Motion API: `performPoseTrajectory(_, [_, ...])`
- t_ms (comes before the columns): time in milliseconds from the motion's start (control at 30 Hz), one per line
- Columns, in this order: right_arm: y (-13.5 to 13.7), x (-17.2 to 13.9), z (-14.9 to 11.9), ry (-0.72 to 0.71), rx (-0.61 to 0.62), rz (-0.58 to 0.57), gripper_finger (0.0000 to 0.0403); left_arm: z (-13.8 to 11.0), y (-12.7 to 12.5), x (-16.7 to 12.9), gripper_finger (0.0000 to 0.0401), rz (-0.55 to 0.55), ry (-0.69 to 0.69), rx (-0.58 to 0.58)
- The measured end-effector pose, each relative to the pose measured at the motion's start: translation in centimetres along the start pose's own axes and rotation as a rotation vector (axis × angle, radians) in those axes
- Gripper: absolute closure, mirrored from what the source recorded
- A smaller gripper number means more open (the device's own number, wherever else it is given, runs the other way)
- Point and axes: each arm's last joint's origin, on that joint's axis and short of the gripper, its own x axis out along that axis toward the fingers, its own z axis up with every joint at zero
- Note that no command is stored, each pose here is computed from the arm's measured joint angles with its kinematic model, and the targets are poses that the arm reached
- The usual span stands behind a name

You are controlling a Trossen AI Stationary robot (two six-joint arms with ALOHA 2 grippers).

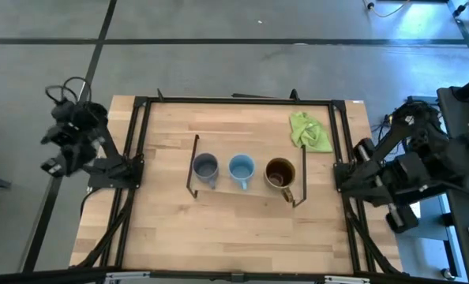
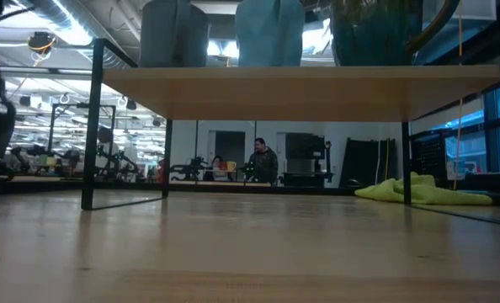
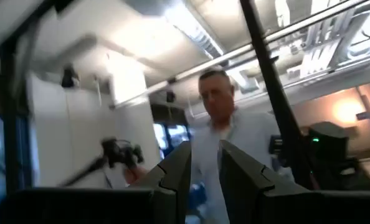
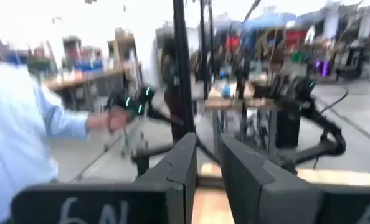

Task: Stack small to large cups/mugs on shelf
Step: Return to Home Position

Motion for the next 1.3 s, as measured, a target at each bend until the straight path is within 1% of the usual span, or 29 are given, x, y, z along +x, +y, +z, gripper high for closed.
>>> performPoseTrajectory(33, [-0.4, -0.4, -0.7, -0.034, 0.014, 0.0, 0.0331, -0.6, 0.0, 0.2, 0.0326, 0.009, 0.026, -0.028])
performPoseTrajectory(100, [-1.3, -1.2, -2.4, -0.099, 0.052, 0.014, 0.0331, -1.2, -0.2, 0.2, 0.0326, 0.018, 0.001, -0.035])
performPoseTrajectory(200, [-2.3, -2.2, -5.9, -0.209, 0.082, 0.075, 0.0331, -2.7, -0.2, 0.3, 0.0326, 0.122, -0.038, -0.032])
performPoseTrajectory(300, [-3.4, -3.3, -10.0, -0.291, 0.086, 0.085, 0.0331, -5.2, -0.5, 0.5, 0.0326, 0.16, -0.032, -0.051])
performPoseTrajectory(367, [-4.3, -4.1, -12.5, -0.342, 0.117, 0.082, 0.0331, -7.1, -0.6, 0.5, 0.0326, 0.251, -0.037, -0.056])
performPoseTrajectory(400, [-4.8, -4.4, -13.7, -0.368, 0.135, 0.078, 0.0331, -8.1, -0.8, 0.4, 0.0326, 0.262, -0.056, -0.039])
performPoseTrajectory(467, [-5.4, -4.9, -16.0, -0.4, 0.146, 0.074, 0.0331, -10.0, -1.3, 0.0, 0.0326, 0.256, -0.111, 0.039])
performPoseTrajectory(533, [-5.7, -5.4, -17.9, -0.431, 0.116, 0.104, 0.0331, -11.8, -1.9, -0.7, 0.0326, 0.247, -0.149, 0.129])
performPoseTrajectory(600, [-6.1, -5.8, -19.4, -0.468, 0.1, 0.133, 0.0331, -13.4, -2.3, -1.2, 0.0326, 0.232, -0.158, 0.175])
performPoseTrajectory(700, [-6.9, -6.5, -21.3, -0.497, 0.109, 0.114, 0.0331, -13.7, -2.1, -1.0, 0.0326, 0.265, -0.074, 0.205])
performPoseTrajectory(800, [-7.7, -7.0, -23.2, -0.504, 0.095, 0.105, 0.0331, -14.1, -1.7, -1.3, 0.0326, 0.345, -0.046, 0.264])
performPoseTrajectory(867, [-8.4, -7.5, -24.4, -0.531, 0.104, 0.117, 0.0331, -14.1, -1.5, -1.3, 0.0326, 0.375, -0.036, 0.28])
performPoseTrajectory(900, [-8.7, -7.7, -25.0, -0.537, 0.115, 0.113, 0.0331, -14.3, -1.3, -1.4, 0.0326, 0.399, -0.019, 0.257])
performPoseTrajectory(933, [-9.0, -7.9, -25.7, -0.539, 0.134, 0.111, 0.0331, -14.7, -1.1, -1.4, 0.0326, 0.431, 0.02, 0.206])
performPoseTrajectory(1000, [-9.5, -8.1, -27.4, -0.511, 0.134, 0.11, 0.0331, -15.9, -0.8, -1.6, 0.0326, 0.466, 0.121, 0.064])
performPoseTrajectory(1067, [-9.5, -7.9, -27.8, -0.468, 0.134, 0.083, 0.0331, -16.8, -0.7, -1.7, 0.0326, 0.475, 0.179, -0.066])
performPoseTrajectory(1100, [-9.6, -7.8, -27.9, -0.459, 0.139, 0.068, 0.0331, -17.0, -0.5, -1.9, 0.0326, 0.495, 0.194, -0.1])
performPoseTrajectory(1133, [-9.7, -7.8, -28.0, -0.447, 0.132, 0.052, 0.0331, -17.2, -0.3, -2.0, 0.0326, 0.519, 0.211, -0.109])
performPoseTrajectory(1233, [-9.6, -7.5, -28.5, -0.404, 0.053, 0.031, 0.0331, -17.7, 0.2, -2.4, 0.0326, 0.594, 0.264, -0.103])
performPoseTrajectory(1300, [-9.6, -7.5, -28.7, -0.384, -0.002, 0.02, 0.0331, -18.5, 0.6, -3.0, 0.0326, 0.667, 0.335, -0.166])
